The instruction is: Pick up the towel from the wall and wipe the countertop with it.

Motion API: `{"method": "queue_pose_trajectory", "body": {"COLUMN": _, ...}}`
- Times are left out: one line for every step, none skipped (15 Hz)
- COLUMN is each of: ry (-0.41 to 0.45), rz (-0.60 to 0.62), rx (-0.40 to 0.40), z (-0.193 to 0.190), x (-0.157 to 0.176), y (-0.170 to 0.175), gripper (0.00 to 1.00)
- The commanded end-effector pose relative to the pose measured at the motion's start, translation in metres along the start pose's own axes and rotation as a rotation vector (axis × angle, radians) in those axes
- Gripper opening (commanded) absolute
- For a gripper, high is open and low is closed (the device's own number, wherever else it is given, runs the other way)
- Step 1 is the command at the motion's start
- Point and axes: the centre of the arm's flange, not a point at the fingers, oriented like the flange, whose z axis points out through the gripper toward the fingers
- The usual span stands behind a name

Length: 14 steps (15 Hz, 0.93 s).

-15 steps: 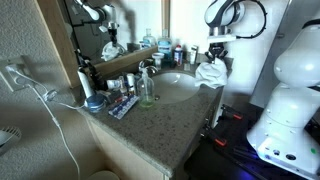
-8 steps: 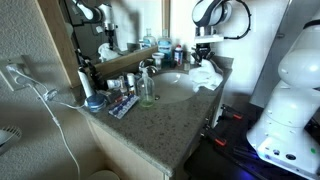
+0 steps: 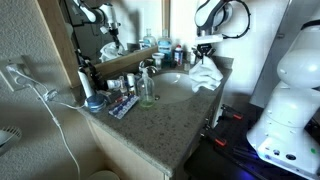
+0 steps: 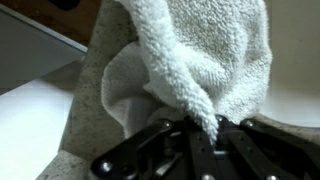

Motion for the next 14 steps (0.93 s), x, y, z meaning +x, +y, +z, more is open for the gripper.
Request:
{"method": "queue_pose_trajectory", "body": {"ry": 0.049, "rz": 0.119, "rx": -0.082, "z": 0.003, "x": 0.011, "y": 0.035, "gripper": 0.07}}
{"method": "queue_pose_trajectory", "body": {"ry": 0.049, "rz": 0.149, "rx": -0.100, "z": 0.003, "x": 0.010, "y": 0.044, "gripper": 0.07}}
{"method": "queue_pose_trajectory", "body": {"ry": 0.046, "rz": 0.172, "rx": -0.113, "z": 0.005, "x": 0.008, "y": 0.048, "gripper": 0.07}}
{"method": "queue_pose_trajectory", "body": {"ry": 0.042, "rz": 0.188, "rx": -0.124, "z": 0.009, "x": 0.004, "y": 0.049, "gripper": 0.07}}
{"method": "queue_pose_trajectory", "body": {"ry": 0.036, "rz": 0.198, "rx": -0.131, "z": 0.012, "x": 0.000, "y": 0.048, "gripper": 0.07}}
{"method": "queue_pose_trajectory", "body": {"ry": 0.025, "rz": 0.207, "rx": -0.132, "z": 0.018, "x": -0.005, "y": 0.045, "gripper": 0.07}}
{"method": "queue_pose_trajectory", "body": {"ry": 0.014, "rz": 0.211, "rx": -0.134, "z": 0.025, "x": -0.011, "y": 0.041, "gripper": 0.06}}
{"method": "queue_pose_trajectory", "body": {"ry": 0.006, "rz": 0.207, "rx": -0.134, "z": 0.030, "x": -0.016, "y": 0.038, "gripper": 0.06}}
{"method": "queue_pose_trajectory", "body": {"ry": -0.011, "rz": 0.197, "rx": -0.133, "z": 0.036, "x": -0.024, "y": 0.033, "gripper": 0.06}}
{"method": "queue_pose_trajectory", "body": {"ry": -0.024, "rz": 0.183, "rx": -0.133, "z": 0.041, "x": -0.030, "y": 0.029, "gripper": 0.06}}
{"method": "queue_pose_trajectory", "body": {"ry": -0.042, "rz": 0.165, "rx": -0.133, "z": 0.044, "x": -0.037, "y": 0.024, "gripper": 0.06}}
{"method": "queue_pose_trajectory", "body": {"ry": -0.064, "rz": 0.143, "rx": -0.129, "z": 0.047, "x": -0.043, "y": 0.018, "gripper": 0.06}}
{"method": "queue_pose_trajectory", "body": {"ry": -0.091, "rz": 0.124, "rx": -0.109, "z": 0.049, "x": -0.050, "y": 0.009, "gripper": 0.07}}
{"method": "queue_pose_trajectory", "body": {"ry": -0.119, "rz": 0.103, "rx": -0.093, "z": 0.050, "x": -0.054, "y": 0.002, "gripper": 0.06}}
